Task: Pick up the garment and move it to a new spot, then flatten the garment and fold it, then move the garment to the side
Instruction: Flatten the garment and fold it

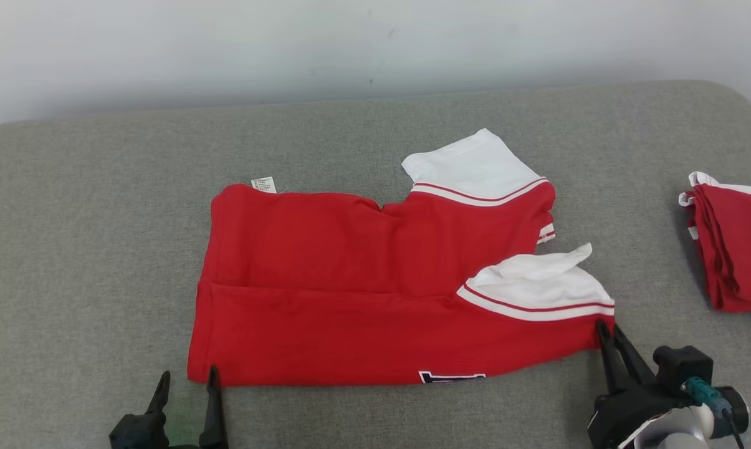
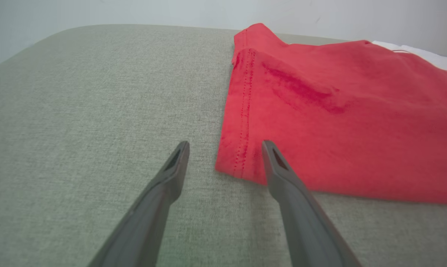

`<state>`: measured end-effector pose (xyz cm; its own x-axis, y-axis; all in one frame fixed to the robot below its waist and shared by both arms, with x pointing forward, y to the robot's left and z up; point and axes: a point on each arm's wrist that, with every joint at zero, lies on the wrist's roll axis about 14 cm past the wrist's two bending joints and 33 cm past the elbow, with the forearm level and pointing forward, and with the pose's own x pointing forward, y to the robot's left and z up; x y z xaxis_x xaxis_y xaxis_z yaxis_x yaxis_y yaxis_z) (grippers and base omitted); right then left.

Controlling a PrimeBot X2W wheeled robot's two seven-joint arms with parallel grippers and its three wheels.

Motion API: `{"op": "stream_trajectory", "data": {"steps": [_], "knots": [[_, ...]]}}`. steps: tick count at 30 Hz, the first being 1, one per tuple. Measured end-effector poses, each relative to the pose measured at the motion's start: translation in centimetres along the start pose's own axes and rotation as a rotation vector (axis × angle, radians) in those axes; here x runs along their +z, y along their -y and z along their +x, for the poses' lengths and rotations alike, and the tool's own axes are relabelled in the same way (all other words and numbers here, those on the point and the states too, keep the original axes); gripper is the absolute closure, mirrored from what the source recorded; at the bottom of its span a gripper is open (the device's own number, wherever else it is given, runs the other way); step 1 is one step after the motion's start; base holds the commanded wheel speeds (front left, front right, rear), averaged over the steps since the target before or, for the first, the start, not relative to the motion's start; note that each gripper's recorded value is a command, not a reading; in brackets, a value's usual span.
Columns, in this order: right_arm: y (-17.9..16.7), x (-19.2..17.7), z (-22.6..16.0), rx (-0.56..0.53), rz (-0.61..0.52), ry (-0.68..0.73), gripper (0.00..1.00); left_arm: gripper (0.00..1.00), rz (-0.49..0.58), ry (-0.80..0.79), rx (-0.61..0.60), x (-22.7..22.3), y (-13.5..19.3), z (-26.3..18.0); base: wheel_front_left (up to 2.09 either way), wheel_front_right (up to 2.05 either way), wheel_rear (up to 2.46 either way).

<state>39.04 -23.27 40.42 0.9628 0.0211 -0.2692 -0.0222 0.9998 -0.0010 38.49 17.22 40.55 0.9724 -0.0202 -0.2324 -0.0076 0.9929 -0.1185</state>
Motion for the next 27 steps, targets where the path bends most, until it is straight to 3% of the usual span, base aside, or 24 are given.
{"op": "stream_trajectory", "data": {"steps": [9, 10, 12, 27], "knots": [[0.7, 1.6, 0.3, -0.015, -0.003, 0.052, 1.0, 0.0, -0.025, -0.06, -0.018, -1.6, 0.8, 1.2, 0.0, 0.0, 0.0], [0.7, 1.7, 0.3, -0.017, -0.003, 0.056, 1.0, 0.22, -0.025, -0.068, -0.029, -1.8, 1.1, 1.3, 0.0, 0.0, 0.0], [1.1, 1.8, 0.2, -0.027, 0.0, 0.061, 1.0, 1.0, -0.024, -0.079, -0.041, -2.1, 1.4, 1.4, 0.0, 0.0, 0.0], [1.9, 1.9, -1.9, -0.076, 0.037, 0.078, 1.0, 1.0, -0.051, -0.083, -0.02, -2.6, 0.5, -1.7, 0.0, 0.0, 0.0]]}}
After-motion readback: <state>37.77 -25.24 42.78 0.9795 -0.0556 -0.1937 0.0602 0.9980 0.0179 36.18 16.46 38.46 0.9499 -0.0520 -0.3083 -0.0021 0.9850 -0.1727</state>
